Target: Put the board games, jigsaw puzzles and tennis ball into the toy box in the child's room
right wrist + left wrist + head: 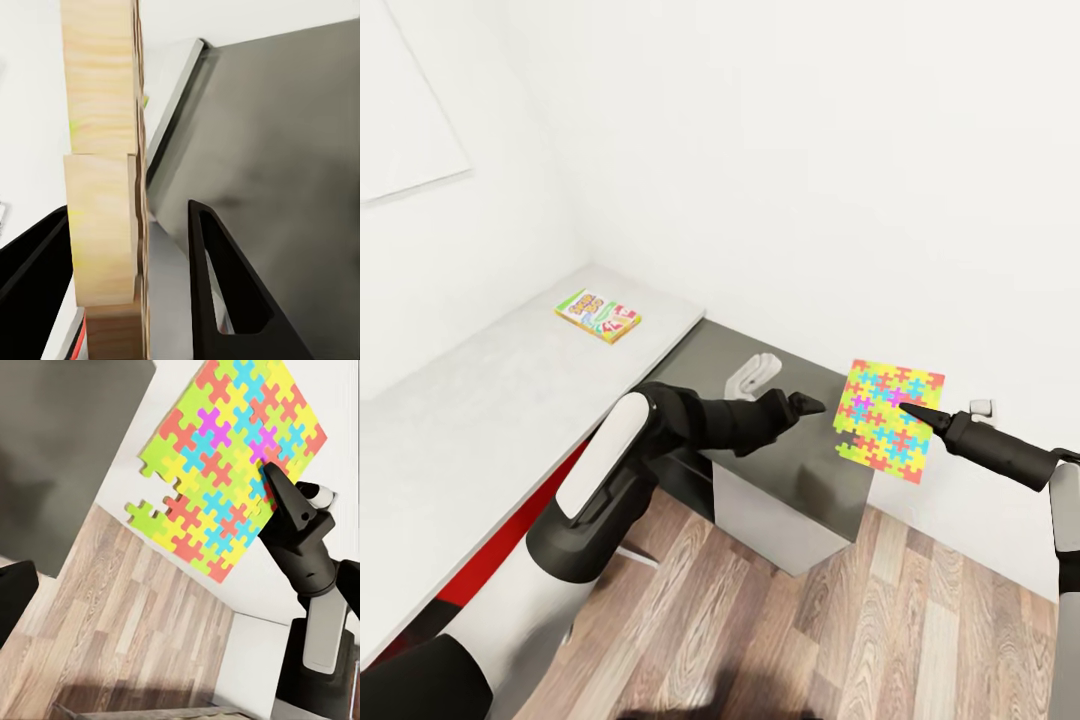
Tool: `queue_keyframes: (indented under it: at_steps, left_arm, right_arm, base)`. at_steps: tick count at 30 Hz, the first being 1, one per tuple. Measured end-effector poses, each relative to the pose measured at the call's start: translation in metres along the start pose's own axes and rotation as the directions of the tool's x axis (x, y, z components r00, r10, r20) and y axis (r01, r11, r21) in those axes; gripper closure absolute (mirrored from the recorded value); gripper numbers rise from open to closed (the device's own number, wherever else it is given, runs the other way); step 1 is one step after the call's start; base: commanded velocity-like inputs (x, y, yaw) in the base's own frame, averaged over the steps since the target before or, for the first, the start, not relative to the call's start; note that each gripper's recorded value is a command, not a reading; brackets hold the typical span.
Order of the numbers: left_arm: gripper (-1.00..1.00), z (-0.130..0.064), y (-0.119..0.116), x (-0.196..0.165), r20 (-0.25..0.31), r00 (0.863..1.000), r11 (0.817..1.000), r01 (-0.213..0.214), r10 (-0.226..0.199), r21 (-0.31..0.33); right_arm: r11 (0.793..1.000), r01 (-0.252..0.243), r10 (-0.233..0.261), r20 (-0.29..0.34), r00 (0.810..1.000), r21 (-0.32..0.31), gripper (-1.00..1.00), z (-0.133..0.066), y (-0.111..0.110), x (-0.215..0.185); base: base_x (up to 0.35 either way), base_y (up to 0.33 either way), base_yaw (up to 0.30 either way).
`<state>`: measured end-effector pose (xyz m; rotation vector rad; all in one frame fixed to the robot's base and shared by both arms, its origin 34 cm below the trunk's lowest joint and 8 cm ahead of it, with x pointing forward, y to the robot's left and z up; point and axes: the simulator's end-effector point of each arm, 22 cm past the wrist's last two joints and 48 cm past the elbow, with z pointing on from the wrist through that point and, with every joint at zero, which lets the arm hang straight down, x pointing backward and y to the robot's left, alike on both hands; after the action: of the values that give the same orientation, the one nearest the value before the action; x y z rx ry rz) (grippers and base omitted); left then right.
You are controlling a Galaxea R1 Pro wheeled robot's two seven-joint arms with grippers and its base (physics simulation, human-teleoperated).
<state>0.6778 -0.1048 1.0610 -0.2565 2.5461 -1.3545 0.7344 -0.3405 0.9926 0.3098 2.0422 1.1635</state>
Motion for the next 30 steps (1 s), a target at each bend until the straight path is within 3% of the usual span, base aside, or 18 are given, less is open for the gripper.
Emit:
queue_keyframes:
  at_steps: [15, 22, 27, 30]
  left_arm:
    - [-1.00, -0.008, -0.010, -0.002, 0.021, 1.000, 1.000, -0.019, 0.019, 0.004]
    - [-1.00, -0.010, -0.012, -0.002, 0.026, 0.999, 1.000, -0.024, 0.024, 0.006]
    - [-1.00, -0.003, 0.014, 0.004, 0.006, 1.000, 0.999, 0.017, -0.017, -0.037]
    - [-1.00, -0.002, 0.016, 0.004, 0.005, 1.000, 0.999, 0.020, -0.020, -0.041]
  right_arm:
    - [0.998, 0.053, -0.052, 0.016, 0.999, -0.024, 1.00, -0.004, 0.024, -0.011]
    - [0.998, 0.055, -0.055, 0.014, 0.998, -0.022, 1.00, -0.007, 0.025, -0.008]
    - [0.999, 0.026, -0.025, 0.020, 0.999, -0.031, 1.00, 0.000, 0.023, -0.006]
    - [0.999, 0.025, -0.025, 0.020, 1.000, -0.032, 1.00, 0.000, 0.023, -0.006]
  base:
    - [0.000, 0.000, 0.000]
    - [0.000, 0.000, 0.000]
    - [0.000, 0.000, 0.000]
    - [0.000, 0.000, 0.000]
